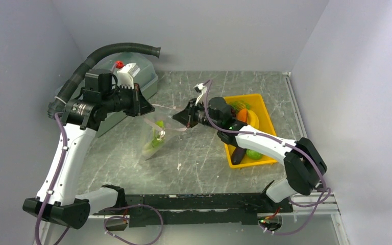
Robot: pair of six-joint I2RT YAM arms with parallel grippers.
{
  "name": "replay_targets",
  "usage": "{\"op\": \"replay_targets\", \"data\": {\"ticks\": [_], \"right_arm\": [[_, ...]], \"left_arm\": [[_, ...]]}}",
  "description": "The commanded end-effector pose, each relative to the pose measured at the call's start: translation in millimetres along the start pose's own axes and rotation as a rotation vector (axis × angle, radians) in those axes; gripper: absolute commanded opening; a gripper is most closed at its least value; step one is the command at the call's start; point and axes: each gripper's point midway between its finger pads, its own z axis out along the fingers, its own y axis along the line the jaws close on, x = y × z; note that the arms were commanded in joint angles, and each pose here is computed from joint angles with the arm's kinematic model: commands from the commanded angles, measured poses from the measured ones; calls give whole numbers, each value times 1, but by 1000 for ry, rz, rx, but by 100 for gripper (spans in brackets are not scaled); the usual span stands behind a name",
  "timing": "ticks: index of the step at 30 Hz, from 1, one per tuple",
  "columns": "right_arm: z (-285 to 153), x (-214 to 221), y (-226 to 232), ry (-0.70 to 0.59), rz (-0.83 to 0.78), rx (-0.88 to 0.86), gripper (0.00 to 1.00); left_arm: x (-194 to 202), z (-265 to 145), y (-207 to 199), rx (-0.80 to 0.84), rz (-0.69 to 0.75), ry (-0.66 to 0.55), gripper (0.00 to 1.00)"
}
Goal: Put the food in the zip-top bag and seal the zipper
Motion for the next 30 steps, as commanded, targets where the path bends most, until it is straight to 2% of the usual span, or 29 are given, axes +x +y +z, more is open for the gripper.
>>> {"op": "replay_targets", "data": {"ticks": [1,11,18,22,30], "right_arm": [[-10,43,-69,116,62,223,0],[-47,40,-90,164,-16,361,0],[-66,27,-77,169,-51,365,20],[-75,21,-70,178,-70,364,41],[-106,-8,-44,132,-105,360,59]], "left_arm": [[-33,-12,-8,26,95,-128,0],[-10,19,-36,103,96,-50,0],[12,47,-54,95,75,19,0],[19,60,-52,21,56,27,0],[31,85,-38,-76,-20,37,0]]}}
